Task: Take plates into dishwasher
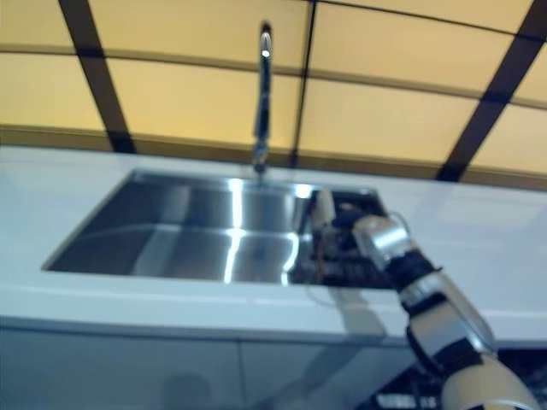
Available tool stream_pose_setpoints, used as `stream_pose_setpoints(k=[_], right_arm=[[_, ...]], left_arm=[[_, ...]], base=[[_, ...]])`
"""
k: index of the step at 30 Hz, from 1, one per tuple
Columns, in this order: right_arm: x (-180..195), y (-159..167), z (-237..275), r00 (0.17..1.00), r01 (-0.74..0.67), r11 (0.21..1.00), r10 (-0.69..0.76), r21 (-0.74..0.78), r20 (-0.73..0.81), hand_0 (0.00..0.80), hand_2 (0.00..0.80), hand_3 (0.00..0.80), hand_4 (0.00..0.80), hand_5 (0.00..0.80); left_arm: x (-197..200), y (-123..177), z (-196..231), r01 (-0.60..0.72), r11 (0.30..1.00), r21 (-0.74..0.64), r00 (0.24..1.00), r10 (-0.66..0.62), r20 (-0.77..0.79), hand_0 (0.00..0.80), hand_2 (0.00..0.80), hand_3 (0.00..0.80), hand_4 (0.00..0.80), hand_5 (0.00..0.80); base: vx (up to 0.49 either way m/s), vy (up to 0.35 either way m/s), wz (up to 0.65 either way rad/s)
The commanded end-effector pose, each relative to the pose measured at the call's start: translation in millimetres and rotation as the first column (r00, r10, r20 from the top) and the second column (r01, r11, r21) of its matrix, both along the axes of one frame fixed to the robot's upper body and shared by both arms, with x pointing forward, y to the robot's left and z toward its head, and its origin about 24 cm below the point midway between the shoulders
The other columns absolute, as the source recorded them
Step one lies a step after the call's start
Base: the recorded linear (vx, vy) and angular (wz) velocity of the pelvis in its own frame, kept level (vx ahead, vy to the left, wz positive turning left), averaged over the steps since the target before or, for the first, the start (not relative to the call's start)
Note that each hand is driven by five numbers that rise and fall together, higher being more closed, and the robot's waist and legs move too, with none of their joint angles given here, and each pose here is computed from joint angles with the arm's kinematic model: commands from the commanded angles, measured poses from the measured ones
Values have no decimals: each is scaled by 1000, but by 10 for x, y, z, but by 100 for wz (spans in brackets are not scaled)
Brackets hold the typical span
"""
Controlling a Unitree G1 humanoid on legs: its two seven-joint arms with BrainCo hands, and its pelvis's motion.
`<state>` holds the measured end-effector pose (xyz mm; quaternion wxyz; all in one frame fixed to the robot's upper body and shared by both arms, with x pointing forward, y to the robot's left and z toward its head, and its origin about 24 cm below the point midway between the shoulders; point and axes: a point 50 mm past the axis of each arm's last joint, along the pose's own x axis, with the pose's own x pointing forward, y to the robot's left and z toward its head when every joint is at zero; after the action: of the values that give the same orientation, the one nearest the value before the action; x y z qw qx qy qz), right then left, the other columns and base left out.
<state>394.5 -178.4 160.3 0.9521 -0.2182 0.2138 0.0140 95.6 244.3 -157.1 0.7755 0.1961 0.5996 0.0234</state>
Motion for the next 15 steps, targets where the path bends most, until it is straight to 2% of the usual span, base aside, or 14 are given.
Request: stream_pose_setpoints(k=[1, 15], right_arm=[[123, -14, 487, 989, 20, 996, -8, -81, 147, 0, 0, 0, 0, 0], [130, -39, 529, 987, 68, 991, -51, -113, 150, 0, 0, 0, 0, 0]], left_arm=[[72, 57, 19, 37, 998, 41, 999, -37, -15, 0, 0, 0, 0, 0], [127, 71, 43, -24, 999, 41, 999, 22, 42, 0, 0, 0, 0, 0]], base=[[30, 12, 0], [-20, 5, 2]])
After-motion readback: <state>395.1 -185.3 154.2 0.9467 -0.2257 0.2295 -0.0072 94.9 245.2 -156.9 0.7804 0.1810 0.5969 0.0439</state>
